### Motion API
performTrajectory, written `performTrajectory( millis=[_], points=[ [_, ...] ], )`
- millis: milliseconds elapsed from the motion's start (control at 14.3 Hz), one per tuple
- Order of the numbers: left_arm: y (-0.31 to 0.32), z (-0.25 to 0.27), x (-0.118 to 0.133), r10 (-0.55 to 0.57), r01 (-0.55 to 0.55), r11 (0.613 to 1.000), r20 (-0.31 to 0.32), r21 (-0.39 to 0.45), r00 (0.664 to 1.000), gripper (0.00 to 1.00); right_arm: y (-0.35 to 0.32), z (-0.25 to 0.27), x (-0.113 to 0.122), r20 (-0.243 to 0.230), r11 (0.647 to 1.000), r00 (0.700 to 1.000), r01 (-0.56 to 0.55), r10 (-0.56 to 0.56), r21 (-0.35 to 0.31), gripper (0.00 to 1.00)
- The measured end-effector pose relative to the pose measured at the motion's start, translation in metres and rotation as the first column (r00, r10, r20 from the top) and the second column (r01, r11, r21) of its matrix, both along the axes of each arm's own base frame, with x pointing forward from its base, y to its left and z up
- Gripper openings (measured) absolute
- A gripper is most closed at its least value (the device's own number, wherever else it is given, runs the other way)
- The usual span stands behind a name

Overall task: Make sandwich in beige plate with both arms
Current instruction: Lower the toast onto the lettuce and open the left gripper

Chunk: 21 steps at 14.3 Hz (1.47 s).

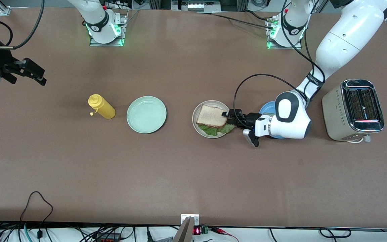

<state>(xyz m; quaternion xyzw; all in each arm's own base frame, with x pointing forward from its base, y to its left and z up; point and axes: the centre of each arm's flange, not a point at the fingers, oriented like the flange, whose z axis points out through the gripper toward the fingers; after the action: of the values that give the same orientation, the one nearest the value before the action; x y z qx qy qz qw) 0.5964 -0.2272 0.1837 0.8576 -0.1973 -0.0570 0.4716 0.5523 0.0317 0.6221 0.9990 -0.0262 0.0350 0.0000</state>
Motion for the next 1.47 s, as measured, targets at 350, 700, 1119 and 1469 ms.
performTrajectory(
  millis=[350,700,1119,1469],
  points=[
    [0.029,0.066,0.013,-0.114,0.107,0.992,0.105,0.074,0.988,1.00,-0.002,-0.001,0.000,-0.001,1.000,1.000,0.001,-0.001,0.000,1.00],
    [0.102,0.120,0.023,-0.226,0.172,0.948,0.184,0.268,0.957,1.00,-0.001,-0.001,0.000,-0.002,1.000,1.000,0.000,0.000,0.000,1.00],
    [0.134,0.221,0.009,-0.323,0.204,0.769,0.092,0.606,0.942,1.00,0.001,-0.001,0.000,-0.003,1.000,1.000,-0.003,0.003,0.000,1.00],
    [0.146,0.292,-0.016,-0.304,0.195,0.607,-0.001,0.771,0.953,1.00,0.002,-0.001,0.000,-0.002,1.000,1.000,-0.006,0.006,0.000,1.00]
  ],
)
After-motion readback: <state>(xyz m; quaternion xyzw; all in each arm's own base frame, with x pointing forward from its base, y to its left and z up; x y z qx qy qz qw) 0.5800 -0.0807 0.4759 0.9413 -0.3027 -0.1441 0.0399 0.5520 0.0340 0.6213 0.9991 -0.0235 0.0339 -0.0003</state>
